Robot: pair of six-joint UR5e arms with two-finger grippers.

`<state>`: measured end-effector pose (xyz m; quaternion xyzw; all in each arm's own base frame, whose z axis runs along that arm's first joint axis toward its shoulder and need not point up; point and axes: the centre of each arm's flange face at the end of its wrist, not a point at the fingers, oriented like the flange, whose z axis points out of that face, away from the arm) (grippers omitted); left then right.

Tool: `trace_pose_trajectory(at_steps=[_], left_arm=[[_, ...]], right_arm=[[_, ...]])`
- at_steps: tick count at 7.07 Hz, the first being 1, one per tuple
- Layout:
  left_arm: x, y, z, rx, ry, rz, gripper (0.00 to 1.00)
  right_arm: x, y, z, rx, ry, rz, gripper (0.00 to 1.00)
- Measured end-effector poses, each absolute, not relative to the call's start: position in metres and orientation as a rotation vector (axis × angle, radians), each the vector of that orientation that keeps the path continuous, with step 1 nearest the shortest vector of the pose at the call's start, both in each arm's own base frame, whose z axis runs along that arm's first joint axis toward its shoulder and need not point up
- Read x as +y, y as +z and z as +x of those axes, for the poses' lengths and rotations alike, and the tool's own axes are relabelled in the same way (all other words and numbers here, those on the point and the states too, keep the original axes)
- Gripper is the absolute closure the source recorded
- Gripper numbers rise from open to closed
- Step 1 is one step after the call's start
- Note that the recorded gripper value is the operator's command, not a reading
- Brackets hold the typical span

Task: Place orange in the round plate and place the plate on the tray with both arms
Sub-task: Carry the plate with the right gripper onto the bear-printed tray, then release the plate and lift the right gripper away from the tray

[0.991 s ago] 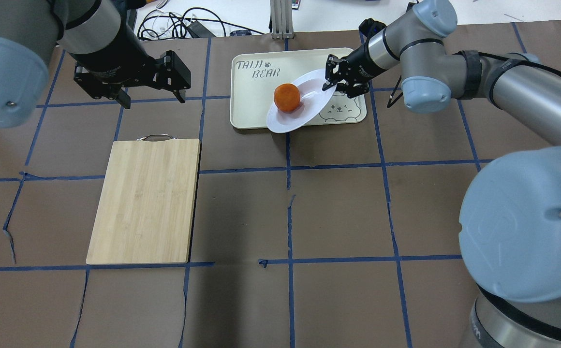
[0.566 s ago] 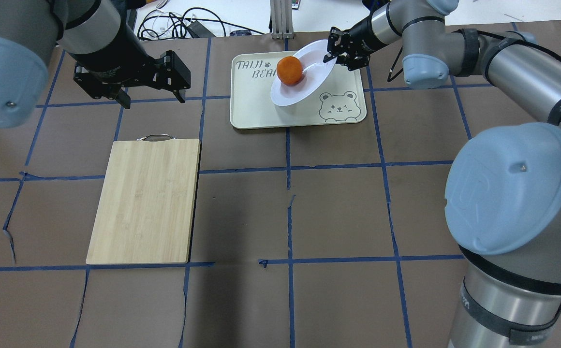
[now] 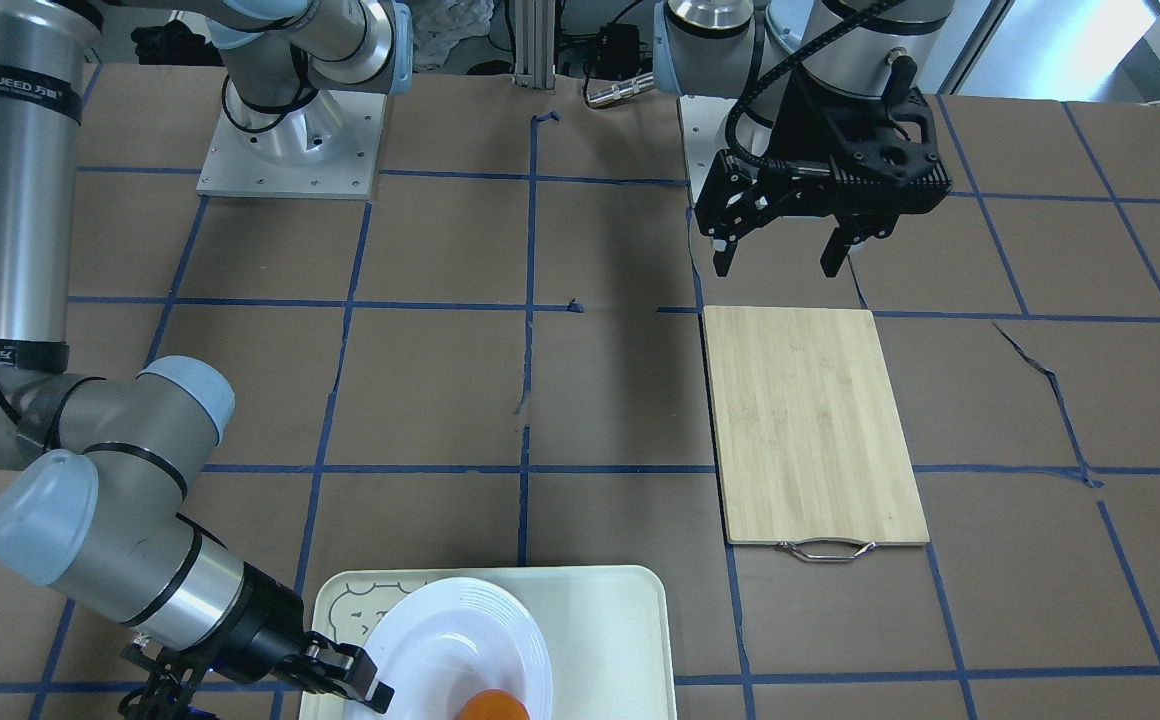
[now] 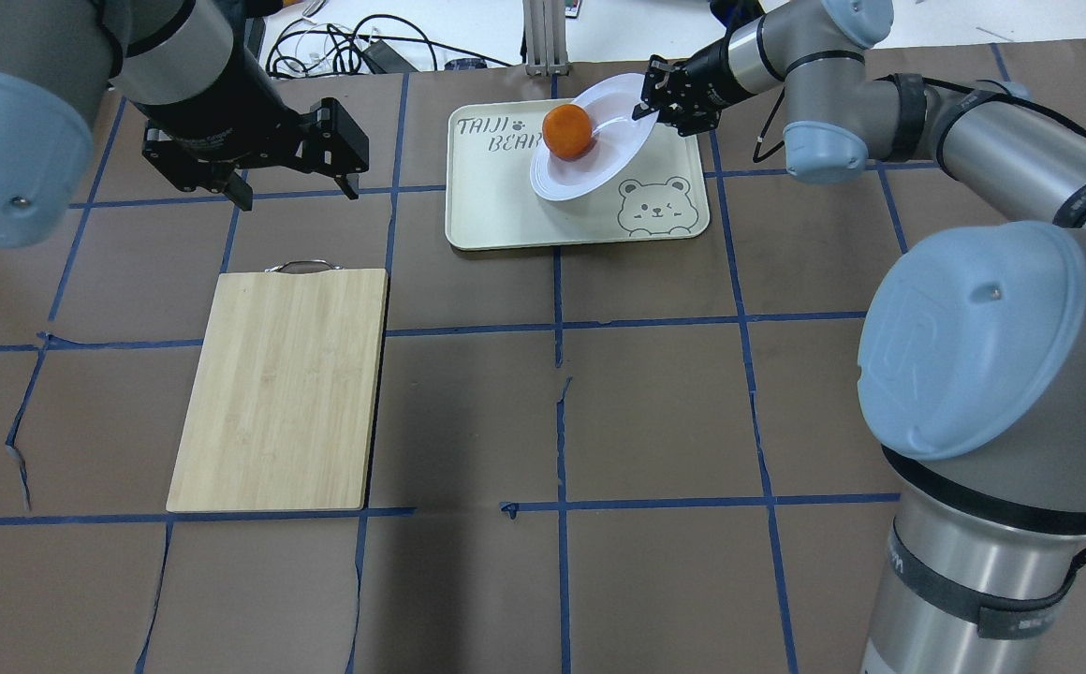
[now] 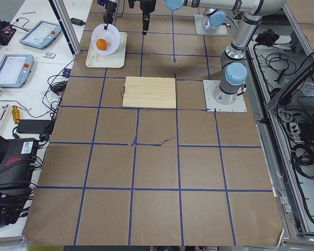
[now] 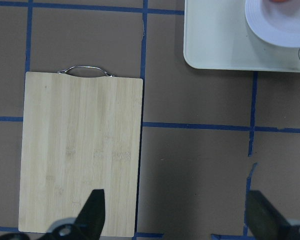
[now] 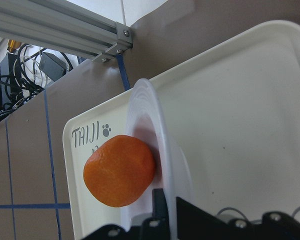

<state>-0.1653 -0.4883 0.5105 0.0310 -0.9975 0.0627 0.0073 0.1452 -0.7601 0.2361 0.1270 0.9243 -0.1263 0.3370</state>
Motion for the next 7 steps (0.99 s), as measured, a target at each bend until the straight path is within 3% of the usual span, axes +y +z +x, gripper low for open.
trace_pose_trajectory(at_steps=[2,3,5,7], left_arm=[[-0.488,0.510,-0.165,-3.119,0.196,0.097,0.00],[-0.488,0.510,-0.165,-3.119,0.195,0.097,0.00],[-0.488,0.510,-0.165,-3.119,0.196,0.097,0.00],[-0.488,0.511,-0.165,-3.119,0.196,0.097,0.00]], right_arm=[[-0.760,0.231,0.140,2.404,-0.323,0.337,0.67],[-0.759,0.228,0.135,2.403,-0.325,0.344,0.49],[-0.753,0.219,0.122,2.395,-0.360,0.363,0.01],[-0.751,0.220,0.116,2.406,-0.385,0.373,0.00]])
